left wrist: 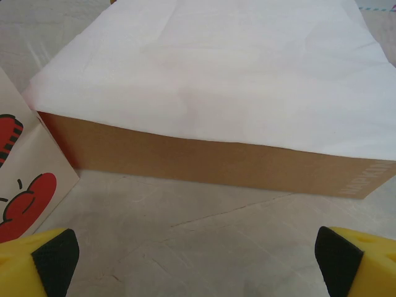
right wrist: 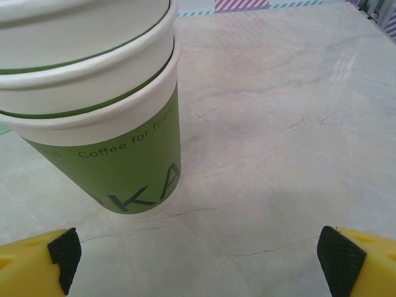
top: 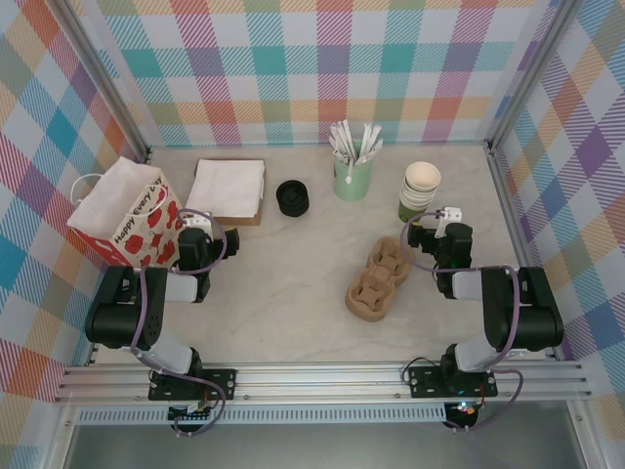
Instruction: Pack the takeout coffee
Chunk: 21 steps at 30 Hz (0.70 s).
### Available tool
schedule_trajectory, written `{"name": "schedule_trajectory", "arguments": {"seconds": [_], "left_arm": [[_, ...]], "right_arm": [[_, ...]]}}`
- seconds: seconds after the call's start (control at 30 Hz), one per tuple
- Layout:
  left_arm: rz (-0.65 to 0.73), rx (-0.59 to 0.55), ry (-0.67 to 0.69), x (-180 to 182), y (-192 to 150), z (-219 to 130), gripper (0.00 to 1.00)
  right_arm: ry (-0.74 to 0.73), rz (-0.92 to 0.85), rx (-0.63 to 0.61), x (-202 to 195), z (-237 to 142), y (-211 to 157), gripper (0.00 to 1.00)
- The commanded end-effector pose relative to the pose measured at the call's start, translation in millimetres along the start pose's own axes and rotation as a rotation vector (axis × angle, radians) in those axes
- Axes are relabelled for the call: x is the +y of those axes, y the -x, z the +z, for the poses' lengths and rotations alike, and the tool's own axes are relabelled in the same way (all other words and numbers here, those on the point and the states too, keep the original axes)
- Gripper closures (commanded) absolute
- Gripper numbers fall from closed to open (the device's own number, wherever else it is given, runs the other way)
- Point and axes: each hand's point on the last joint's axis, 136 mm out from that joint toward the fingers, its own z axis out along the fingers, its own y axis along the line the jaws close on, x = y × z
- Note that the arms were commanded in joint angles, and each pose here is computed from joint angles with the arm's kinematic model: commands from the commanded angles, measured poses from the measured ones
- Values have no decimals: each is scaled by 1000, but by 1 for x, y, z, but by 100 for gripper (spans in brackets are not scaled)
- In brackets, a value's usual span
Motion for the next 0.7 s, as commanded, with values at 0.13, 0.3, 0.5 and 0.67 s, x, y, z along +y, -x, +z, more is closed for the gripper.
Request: {"name": "schedule_trajectory", "arguments": {"seconds": [0.13, 0.3, 0.5, 0.67], "left_arm": [[9, -19, -3, -3, 8, 2, 0], [8, -20, -4, -3, 8, 2, 0], [7, -22, -5, -3, 9, 2, 0], [-29, -40, 77, 11, 25, -8, 0]], "right_arm": [[23, 7, -43, 4, 0, 10, 0], [24, 6, -42, 4, 0, 11, 0], [26, 8, -41, 5, 0, 10, 0], [17, 13, -45, 3, -1, 12, 0]]}}
